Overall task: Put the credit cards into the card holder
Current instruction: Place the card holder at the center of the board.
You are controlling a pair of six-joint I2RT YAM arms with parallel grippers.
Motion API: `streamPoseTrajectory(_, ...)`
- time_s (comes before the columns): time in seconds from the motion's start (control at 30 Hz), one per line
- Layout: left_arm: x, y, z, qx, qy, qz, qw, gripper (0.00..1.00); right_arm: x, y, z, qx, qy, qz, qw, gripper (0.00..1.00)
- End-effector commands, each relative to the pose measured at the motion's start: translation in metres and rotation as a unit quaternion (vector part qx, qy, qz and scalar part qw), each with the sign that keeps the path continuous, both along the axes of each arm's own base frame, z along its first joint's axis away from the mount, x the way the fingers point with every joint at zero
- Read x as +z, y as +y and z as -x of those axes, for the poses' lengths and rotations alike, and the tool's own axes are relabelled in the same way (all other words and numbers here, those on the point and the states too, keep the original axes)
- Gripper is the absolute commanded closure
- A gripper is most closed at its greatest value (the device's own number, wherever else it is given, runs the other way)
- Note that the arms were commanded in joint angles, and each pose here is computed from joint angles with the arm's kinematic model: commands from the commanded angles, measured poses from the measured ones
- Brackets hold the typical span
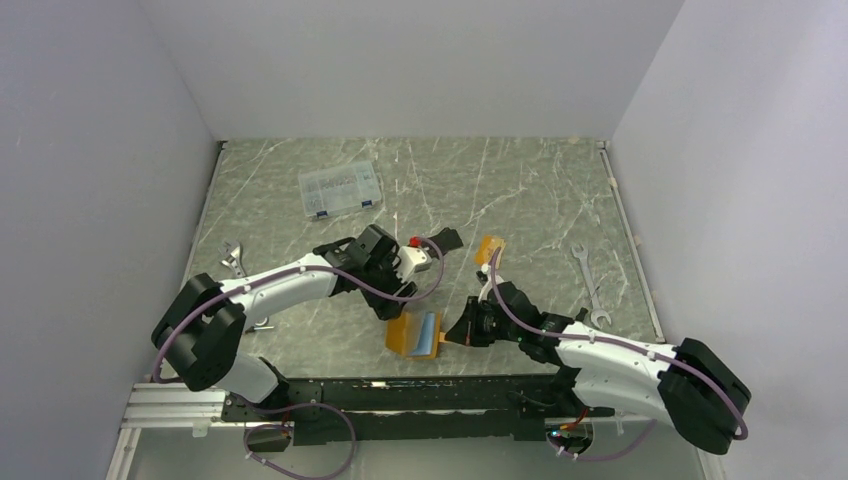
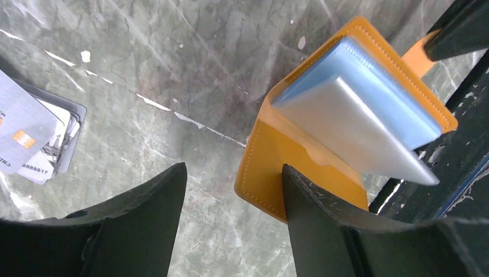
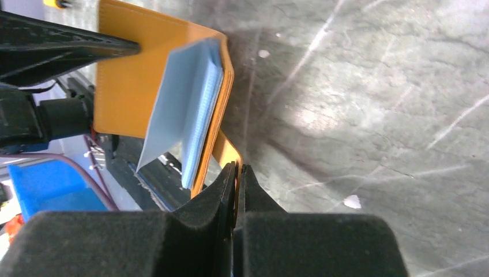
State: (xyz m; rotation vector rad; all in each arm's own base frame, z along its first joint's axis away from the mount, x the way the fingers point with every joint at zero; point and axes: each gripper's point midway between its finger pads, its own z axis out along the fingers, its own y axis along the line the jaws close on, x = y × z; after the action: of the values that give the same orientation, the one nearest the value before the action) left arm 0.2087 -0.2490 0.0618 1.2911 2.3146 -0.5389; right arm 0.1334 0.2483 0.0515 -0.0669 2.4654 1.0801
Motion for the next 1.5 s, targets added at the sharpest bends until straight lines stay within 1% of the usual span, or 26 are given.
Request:
streamPoseTrajectory(0.0,0.002,0.004,0.003,-0.007,-0.006,-0.003,1.000,0.33,-0.010,-0.003,0.001,-0.007,0.005,0.011,1.000,1.00)
streamPoseTrajectory(0.07,0.000,0.003,0.004,-0.009,-0.001,-0.003,1.000,0.36,-0.017,-0.005,0.002,-0.007,0.008,0.023,1.000,1.00)
streamPoseTrajectory(0.13,-0.004,0.004,0.005,-0.010,0.002,-0.005,1.000,0.45,-0.025,-0.011,0.005,-0.013,0.013,0.037,0.999,1.00)
streamPoseTrajectory(0.2,-0.009,0.002,0.008,-0.022,0.018,-0.010,1.000,0.66,-0.035,-0.017,0.009,-0.018,0.021,0.047,0.999,1.00)
streamPoseTrajectory(0.27,-0.012,0.002,0.008,-0.026,0.033,-0.015,0.999,0.86,-0.037,-0.020,0.011,-0.021,0.024,0.047,0.998,1.00)
streamPoseTrajectory(0.3,-0.014,0.002,0.008,-0.025,0.042,-0.018,0.999,0.92,-0.035,-0.020,0.010,-0.024,0.021,0.045,0.998,0.98)
streamPoseTrajectory(0.33,-0.015,0.002,0.008,-0.023,0.046,-0.016,0.999,0.94,-0.031,-0.021,0.008,-0.029,0.017,0.045,0.998,0.93)
streamPoseTrajectory(0.4,-0.012,0.000,0.006,-0.021,0.040,-0.009,0.999,0.95,-0.019,-0.021,0.001,-0.041,0.000,0.042,0.998,0.81)
streamPoseTrajectory(0.5,-0.006,-0.002,0.003,-0.014,0.031,0.001,0.999,0.95,-0.002,-0.023,-0.007,-0.053,-0.018,0.045,0.997,0.56)
streamPoseTrajectory(0.53,-0.005,-0.002,0.004,-0.014,0.032,0.002,0.999,0.95,0.003,-0.023,-0.010,-0.058,-0.025,0.046,0.997,0.51)
streamPoseTrajectory(0.6,-0.003,-0.003,0.003,-0.012,0.032,0.004,0.999,0.95,0.016,-0.020,-0.016,-0.059,-0.037,0.045,0.997,0.46)
streamPoseTrajectory(0.77,0.003,-0.004,0.004,-0.007,0.029,0.013,0.999,0.96,0.042,-0.019,-0.032,-0.073,-0.067,0.055,0.994,0.45)
streamPoseTrajectory(0.87,0.006,-0.005,0.003,-0.006,0.028,0.016,0.999,0.96,0.064,-0.018,-0.040,-0.081,-0.092,0.052,0.991,0.47)
streamPoseTrajectory(1.0,0.012,-0.007,0.001,-0.002,0.026,0.021,0.999,0.97,0.093,-0.004,-0.045,-0.066,-0.114,0.019,0.991,0.51)
streamPoseTrajectory(1.13,0.016,-0.009,0.001,0.002,0.026,0.023,0.999,0.97,0.118,0.024,-0.046,-0.033,-0.132,-0.017,0.991,0.52)
streamPoseTrajectory(1.23,0.017,-0.009,0.000,0.005,0.024,0.020,0.999,0.98,0.123,0.051,-0.036,0.015,-0.147,-0.010,0.989,0.47)
streamPoseTrajectory(1.37,0.019,-0.009,0.000,0.007,0.025,0.016,1.000,0.99,0.107,0.076,-0.016,0.057,-0.163,0.056,0.983,0.38)
streamPoseTrajectory(1.47,0.023,-0.009,-0.001,0.012,0.026,0.012,1.000,1.00,0.101,0.087,-0.003,0.068,-0.182,0.079,0.978,0.34)
